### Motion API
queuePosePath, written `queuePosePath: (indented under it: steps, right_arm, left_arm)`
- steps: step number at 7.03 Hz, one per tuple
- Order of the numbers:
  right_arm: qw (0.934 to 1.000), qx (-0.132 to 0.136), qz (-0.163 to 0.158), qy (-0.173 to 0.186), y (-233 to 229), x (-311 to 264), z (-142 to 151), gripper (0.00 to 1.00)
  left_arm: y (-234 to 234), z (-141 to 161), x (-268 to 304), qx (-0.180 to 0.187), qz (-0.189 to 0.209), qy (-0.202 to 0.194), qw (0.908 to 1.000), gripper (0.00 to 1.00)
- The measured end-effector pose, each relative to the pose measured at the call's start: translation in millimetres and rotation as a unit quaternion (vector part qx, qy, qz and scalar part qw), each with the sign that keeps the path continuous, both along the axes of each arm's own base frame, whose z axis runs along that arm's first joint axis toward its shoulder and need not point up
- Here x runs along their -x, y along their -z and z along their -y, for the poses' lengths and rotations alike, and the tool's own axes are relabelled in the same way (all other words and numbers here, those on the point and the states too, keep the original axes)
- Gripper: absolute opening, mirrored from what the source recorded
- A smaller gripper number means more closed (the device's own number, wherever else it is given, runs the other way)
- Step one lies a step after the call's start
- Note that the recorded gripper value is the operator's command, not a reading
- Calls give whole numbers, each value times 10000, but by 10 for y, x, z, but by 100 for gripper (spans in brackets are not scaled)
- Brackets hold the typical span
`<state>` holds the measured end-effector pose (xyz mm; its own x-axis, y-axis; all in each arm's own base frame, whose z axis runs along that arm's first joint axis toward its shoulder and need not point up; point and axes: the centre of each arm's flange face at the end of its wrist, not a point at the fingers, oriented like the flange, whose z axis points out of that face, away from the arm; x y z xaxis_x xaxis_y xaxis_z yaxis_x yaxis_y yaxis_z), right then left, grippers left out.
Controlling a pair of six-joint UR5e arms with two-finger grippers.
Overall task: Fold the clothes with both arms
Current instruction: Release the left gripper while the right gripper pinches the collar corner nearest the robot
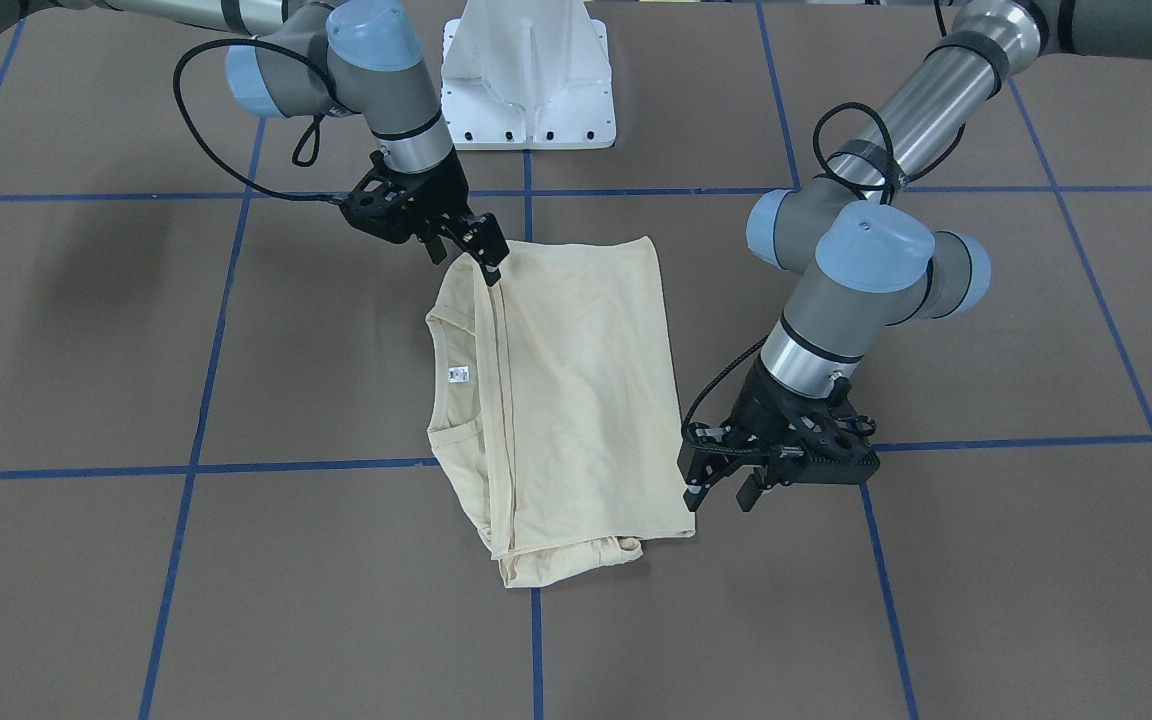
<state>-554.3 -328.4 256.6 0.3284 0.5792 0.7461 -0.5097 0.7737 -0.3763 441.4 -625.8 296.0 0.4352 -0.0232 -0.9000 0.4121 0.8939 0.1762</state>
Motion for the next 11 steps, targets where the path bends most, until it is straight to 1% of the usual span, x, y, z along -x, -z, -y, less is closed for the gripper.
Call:
queuePosePath:
  steps: [1, 3, 4, 5, 6, 8, 10, 11]
  right_arm:
    - [10000, 63, -9, -12, -33, 75, -125, 91]
    - [9999, 102, -58, 5, -92, 201, -316, 86]
    - [9999, 108, -80, 25, -115, 238, -378, 80]
    - [9999, 109, -94, 41, -128, 262, -420, 61]
    - [9999, 114, -97, 38, -133, 276, -444, 46]
    - [9998, 147, -97, -8, -144, 291, -465, 26]
    - [9998, 171, -109, -45, -161, 308, -471, 0]
    - [9997, 195, -105, -64, -162, 316, -472, 0]
  left_arm:
    - [2, -2, 1, 2, -4, 1, 10000, 68]
    - [17, 0, 1, 8, -19, 12, 10000, 68]
    - [24, 0, 0, 14, -26, 14, 10000, 68]
    - [29, 0, 0, 19, -33, 17, 10000, 68]
    - [29, -1, 1, 23, -37, 19, 10000, 68]
    - [28, -1, 2, 27, -39, 25, 10000, 68]
    - [55, -14, 15, 15, -50, 27, 10000, 68]
    - [91, -28, 28, 14, -50, 28, 10000, 68]
